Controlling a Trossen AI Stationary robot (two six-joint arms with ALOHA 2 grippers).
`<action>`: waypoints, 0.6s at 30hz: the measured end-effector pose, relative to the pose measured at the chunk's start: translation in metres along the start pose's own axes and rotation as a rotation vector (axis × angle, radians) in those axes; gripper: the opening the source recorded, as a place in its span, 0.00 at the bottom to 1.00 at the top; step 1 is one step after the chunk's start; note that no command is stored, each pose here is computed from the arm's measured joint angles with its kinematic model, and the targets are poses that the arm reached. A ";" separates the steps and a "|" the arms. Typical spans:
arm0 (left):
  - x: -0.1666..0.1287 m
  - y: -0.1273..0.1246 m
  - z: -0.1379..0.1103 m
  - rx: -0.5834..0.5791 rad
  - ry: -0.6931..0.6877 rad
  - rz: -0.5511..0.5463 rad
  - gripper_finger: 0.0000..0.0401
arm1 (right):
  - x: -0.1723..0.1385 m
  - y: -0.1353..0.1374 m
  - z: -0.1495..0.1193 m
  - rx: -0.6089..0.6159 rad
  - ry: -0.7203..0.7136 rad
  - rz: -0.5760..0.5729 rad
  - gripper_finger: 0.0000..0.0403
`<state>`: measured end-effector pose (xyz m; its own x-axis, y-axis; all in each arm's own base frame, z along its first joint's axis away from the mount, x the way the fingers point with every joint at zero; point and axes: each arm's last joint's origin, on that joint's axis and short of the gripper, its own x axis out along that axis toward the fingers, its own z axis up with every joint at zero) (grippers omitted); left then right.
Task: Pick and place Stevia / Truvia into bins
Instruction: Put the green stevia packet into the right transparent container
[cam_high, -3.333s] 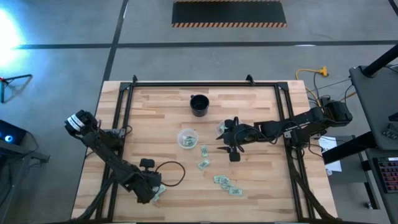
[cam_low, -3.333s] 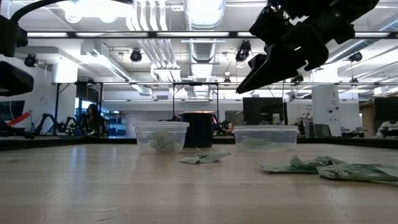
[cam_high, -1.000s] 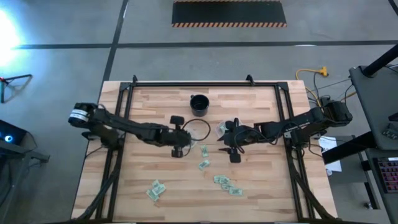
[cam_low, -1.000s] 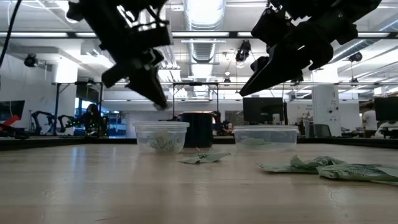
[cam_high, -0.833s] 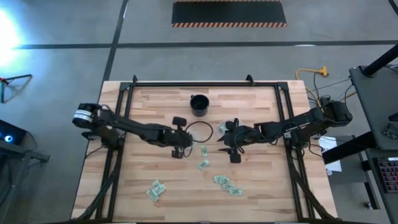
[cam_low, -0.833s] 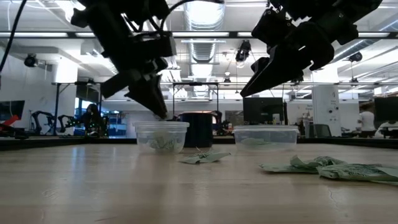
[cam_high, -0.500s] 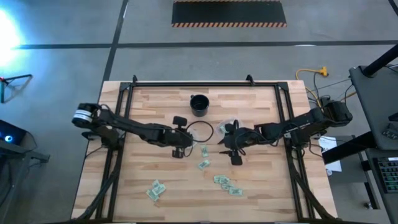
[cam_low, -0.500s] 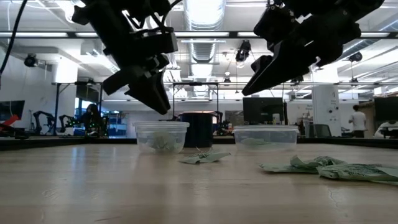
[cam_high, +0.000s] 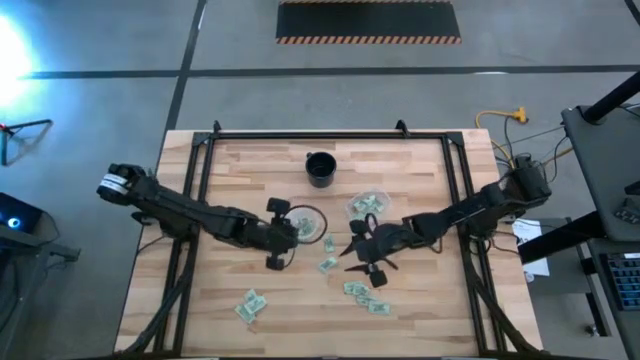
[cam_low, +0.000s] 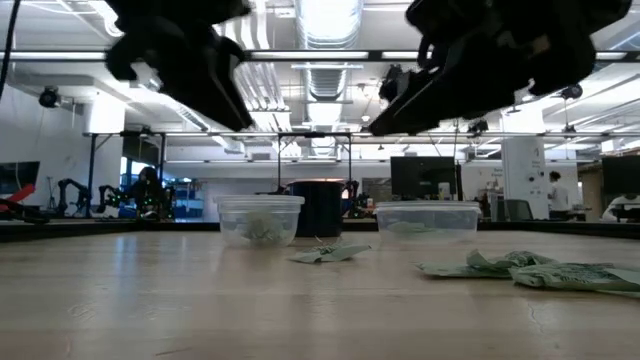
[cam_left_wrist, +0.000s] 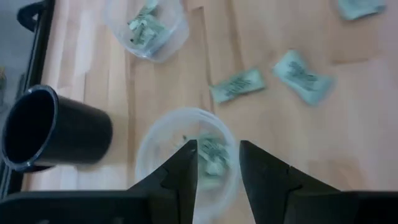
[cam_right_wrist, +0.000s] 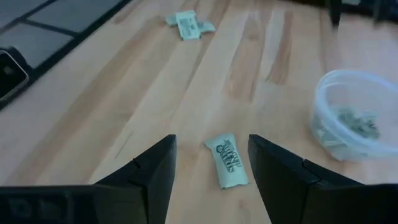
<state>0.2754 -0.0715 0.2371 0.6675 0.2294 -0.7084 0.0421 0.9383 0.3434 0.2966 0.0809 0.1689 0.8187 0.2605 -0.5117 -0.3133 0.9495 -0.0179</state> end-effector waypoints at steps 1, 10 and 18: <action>-0.005 -0.002 0.000 -0.010 -0.008 -0.007 0.26 | 0.005 0.000 0.000 -0.003 0.011 0.005 0.48; -0.046 -0.026 -0.009 -0.054 -0.065 -0.006 0.26 | 0.058 -0.009 0.000 -0.036 0.161 0.018 0.48; -0.070 -0.045 -0.020 -0.095 -0.105 -0.036 0.26 | 0.078 -0.026 0.002 0.025 0.271 0.067 0.45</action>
<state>0.2120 -0.1244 0.2589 0.7414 0.1715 -0.6488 0.0001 0.9667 0.2557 0.3701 0.0767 0.1314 0.6367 0.2701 -0.7223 -0.3479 0.9365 0.0435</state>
